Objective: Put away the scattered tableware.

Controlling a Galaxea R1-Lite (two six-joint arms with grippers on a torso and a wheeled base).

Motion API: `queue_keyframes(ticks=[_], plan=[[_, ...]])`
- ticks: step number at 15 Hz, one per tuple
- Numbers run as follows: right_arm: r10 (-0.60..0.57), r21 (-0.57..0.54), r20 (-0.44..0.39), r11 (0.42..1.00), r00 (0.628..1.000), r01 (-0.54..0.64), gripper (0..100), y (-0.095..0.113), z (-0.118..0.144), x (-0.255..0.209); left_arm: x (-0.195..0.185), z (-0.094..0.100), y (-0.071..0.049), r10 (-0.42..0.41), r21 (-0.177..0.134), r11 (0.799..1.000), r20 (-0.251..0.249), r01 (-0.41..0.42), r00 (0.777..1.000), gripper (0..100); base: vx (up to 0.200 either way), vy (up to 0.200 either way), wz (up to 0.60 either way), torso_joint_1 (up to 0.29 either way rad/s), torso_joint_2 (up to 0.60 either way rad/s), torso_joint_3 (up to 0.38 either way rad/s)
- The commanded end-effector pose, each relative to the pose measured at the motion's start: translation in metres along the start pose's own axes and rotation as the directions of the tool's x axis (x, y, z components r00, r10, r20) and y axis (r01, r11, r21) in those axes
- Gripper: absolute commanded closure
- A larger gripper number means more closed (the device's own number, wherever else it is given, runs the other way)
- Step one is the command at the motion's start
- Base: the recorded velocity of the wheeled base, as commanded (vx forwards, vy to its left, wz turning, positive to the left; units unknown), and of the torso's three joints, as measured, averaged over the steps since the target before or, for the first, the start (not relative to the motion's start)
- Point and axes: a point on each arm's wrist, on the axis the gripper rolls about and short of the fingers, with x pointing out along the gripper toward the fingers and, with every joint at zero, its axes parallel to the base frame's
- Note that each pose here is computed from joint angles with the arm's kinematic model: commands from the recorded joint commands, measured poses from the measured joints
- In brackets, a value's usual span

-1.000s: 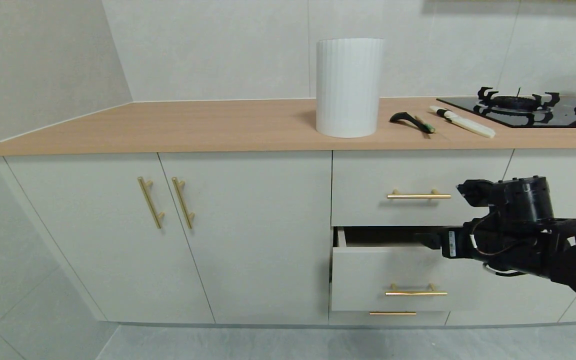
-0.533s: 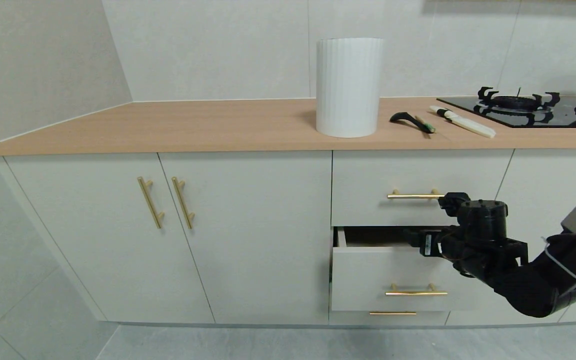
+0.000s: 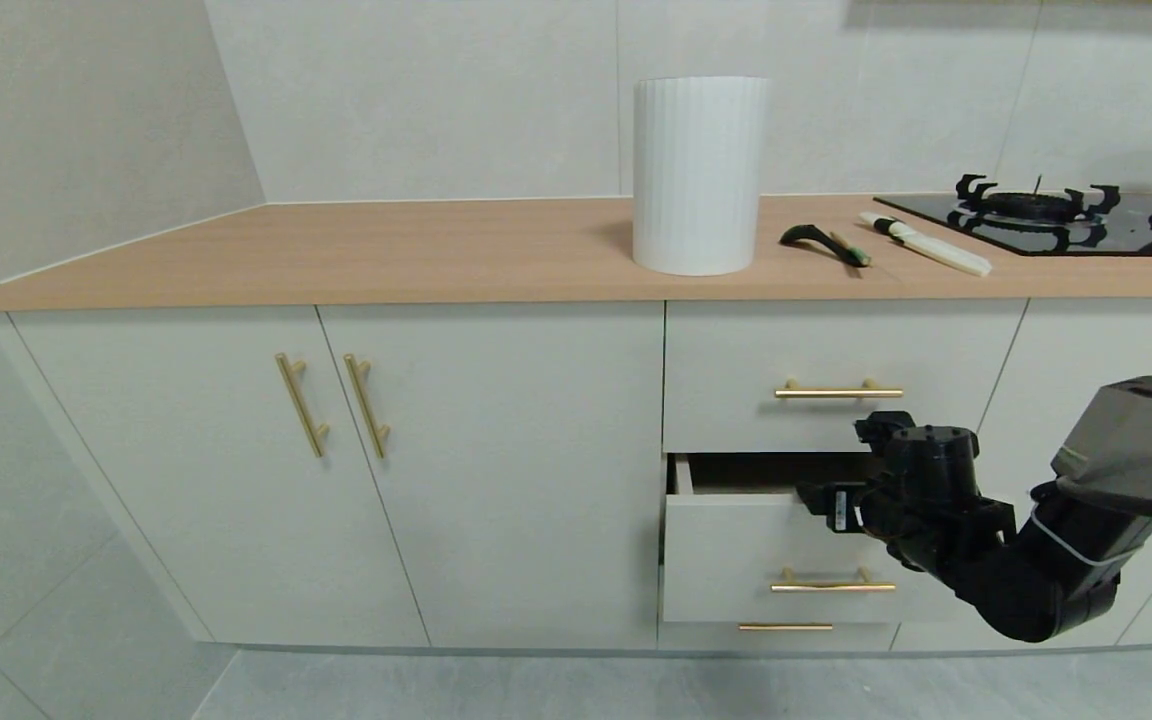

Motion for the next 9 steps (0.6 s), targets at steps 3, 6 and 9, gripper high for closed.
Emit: queue_keyframes(ticks=[3,6,9], plan=[[-0.004,-0.006,-0.035,1.0,0.999,0.004,0,-0.001,-0.009,0.004,0.0,0.0,0.0,0.0,0.0,1.0,0.0,0.0,1.0,0,0.0,0.0,0.0,0.0,0.0,0.0],[-0.004,-0.008,-0.037,1.0,0.999,0.004,0,-0.001,-0.007,0.001,0.0,0.0,0.0,0.0,0.0,1.0,0.0,0.0,1.0,0,0.0,0.0,0.0,0.0,0.0,0.0],[-0.004,-0.013,-0.063,1.0,0.998,0.003,0,-0.002,-0.002,-0.008,0.0,0.0,0.0,0.0,-0.001,1.0,0.0,0.0,1.0,0,0.0,0.0,0.0,0.0,0.0,0.0]])
